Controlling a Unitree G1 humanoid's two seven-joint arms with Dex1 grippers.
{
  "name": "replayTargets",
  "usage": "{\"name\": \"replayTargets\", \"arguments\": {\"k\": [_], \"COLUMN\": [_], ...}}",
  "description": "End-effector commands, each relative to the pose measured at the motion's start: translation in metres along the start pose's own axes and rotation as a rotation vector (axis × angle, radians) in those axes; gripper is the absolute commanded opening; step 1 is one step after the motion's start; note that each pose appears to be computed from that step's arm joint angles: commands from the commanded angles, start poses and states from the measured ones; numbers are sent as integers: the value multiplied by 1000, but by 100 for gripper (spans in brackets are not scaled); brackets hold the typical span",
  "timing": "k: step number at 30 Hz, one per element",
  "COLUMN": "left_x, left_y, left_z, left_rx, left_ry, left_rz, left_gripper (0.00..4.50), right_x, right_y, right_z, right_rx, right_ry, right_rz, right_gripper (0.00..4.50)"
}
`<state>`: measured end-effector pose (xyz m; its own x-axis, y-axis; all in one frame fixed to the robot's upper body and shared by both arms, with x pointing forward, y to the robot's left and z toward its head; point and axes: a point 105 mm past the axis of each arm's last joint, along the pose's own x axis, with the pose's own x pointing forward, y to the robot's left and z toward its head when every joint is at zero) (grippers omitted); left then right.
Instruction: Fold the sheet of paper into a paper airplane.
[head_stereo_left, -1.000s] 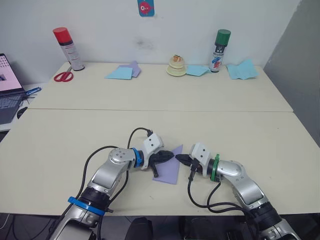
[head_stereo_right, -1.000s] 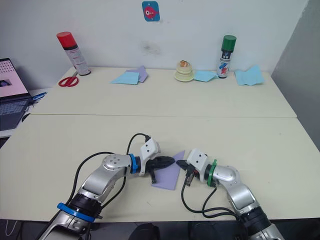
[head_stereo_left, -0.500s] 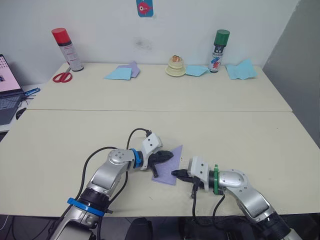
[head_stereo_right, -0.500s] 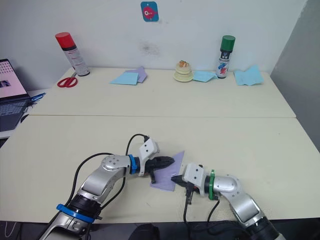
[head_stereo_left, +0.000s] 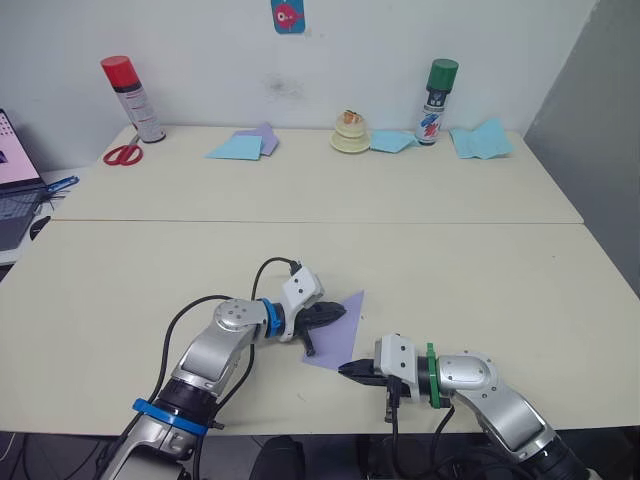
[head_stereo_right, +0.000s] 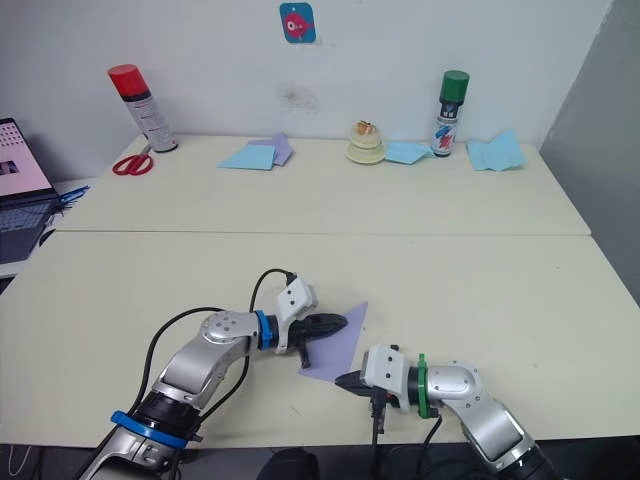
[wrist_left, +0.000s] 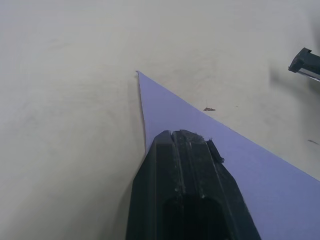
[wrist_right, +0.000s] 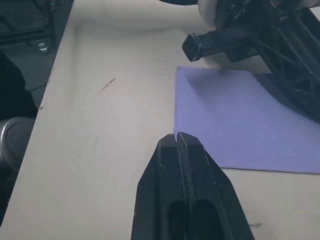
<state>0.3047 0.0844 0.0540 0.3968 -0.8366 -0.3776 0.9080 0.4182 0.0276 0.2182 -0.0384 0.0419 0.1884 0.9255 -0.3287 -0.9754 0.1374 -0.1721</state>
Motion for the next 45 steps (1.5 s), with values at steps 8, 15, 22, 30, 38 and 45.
{"name": "replayTargets", "arguments": {"k": [8,15,22,30,38,45], "left_x": [-16,-22,-24,-23,-22,-25], "left_y": [2,4,0,-1,-1,0], "left_z": [-44,-47,-50,-52,-51,-9], "left_rx": [-62,-64,-71,-80,-89,-36], "left_ry": [152,164,169,171,161,-15], "left_rz": [41,46,46,50,52,28], "left_gripper": [2,2,2,2,2,2], "right_x": [-12,8,15,-5,-3,-16], "right_y": [-63,-89,-94,-104,-108,-104], "right_z": [37,27,3,-30,-15,44], "right_rx": [-27,-30,10,103,108,9], "right_ry": [-141,-78,31,150,61,-155], "right_rz": [-318,-412,-441,-539,-570,-542], "right_gripper": [0,0,0,0,0,0]}}
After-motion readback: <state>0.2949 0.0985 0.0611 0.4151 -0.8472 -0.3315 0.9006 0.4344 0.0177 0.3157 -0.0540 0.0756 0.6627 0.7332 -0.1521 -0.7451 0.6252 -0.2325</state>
